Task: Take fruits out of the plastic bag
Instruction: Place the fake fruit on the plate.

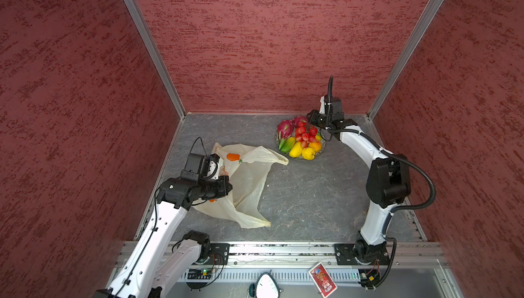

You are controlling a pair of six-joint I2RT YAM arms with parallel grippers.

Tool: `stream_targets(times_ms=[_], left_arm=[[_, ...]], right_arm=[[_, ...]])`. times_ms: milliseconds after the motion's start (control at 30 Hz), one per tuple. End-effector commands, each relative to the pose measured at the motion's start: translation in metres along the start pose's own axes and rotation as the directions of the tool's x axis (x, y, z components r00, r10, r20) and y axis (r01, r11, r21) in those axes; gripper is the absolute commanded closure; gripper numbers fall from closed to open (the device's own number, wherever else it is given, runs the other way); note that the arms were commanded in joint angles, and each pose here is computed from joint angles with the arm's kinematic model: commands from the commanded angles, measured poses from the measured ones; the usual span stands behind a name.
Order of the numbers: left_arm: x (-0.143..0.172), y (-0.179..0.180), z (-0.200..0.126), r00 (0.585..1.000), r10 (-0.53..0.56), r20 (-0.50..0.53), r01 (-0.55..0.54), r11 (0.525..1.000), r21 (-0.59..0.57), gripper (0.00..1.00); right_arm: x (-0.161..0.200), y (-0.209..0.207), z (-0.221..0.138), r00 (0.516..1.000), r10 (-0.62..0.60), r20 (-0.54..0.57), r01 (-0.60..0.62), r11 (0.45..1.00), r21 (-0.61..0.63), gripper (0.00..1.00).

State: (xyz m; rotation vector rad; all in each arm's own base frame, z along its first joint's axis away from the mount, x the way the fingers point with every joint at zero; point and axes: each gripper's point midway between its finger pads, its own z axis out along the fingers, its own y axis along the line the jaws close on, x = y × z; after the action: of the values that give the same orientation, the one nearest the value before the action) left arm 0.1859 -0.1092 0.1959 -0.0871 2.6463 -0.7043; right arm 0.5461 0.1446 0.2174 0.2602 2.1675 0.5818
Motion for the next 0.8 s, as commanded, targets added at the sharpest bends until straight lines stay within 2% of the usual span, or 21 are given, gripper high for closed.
stream_targets(times_ms=[0, 133, 267, 400, 767], left_arm=[[-0.001, 0.000, 0.001, 1.000, -0.001, 0.007, 0.001, 1.000, 0.000, 0.98], [0.000, 0.000, 0.001, 1.000, 0.001, 0.006, -0.001, 1.000, -0.002, 0.98], [0.000, 0.000, 0.001, 1.000, 0.000, 0.006, 0.000, 1.000, -0.003, 0.98], [0.000, 0.000, 0.001, 1.000, 0.002, 0.006, -0.002, 1.000, -0.003, 0.98], [0.001, 0.000, 0.001, 1.000, 0.004, 0.007, -0.004, 1.000, -0.007, 0.98]], right_arm=[[-0.010, 0.006, -0.007, 1.000, -0.008, 0.027, 0.009, 0.999, -0.034, 0.51], [-0.012, 0.009, -0.009, 1.000, -0.014, 0.025, 0.015, 0.999, -0.045, 0.36], [-0.013, 0.010, -0.011, 0.999, -0.022, 0.028, 0.024, 0.999, -0.040, 0.30], [-0.014, 0.008, -0.012, 0.999, -0.027, 0.029, 0.028, 0.999, -0.025, 0.18], [-0.019, -0.001, -0.017, 0.999, -0.028, 0.039, 0.027, 0.999, 0.021, 0.14]])
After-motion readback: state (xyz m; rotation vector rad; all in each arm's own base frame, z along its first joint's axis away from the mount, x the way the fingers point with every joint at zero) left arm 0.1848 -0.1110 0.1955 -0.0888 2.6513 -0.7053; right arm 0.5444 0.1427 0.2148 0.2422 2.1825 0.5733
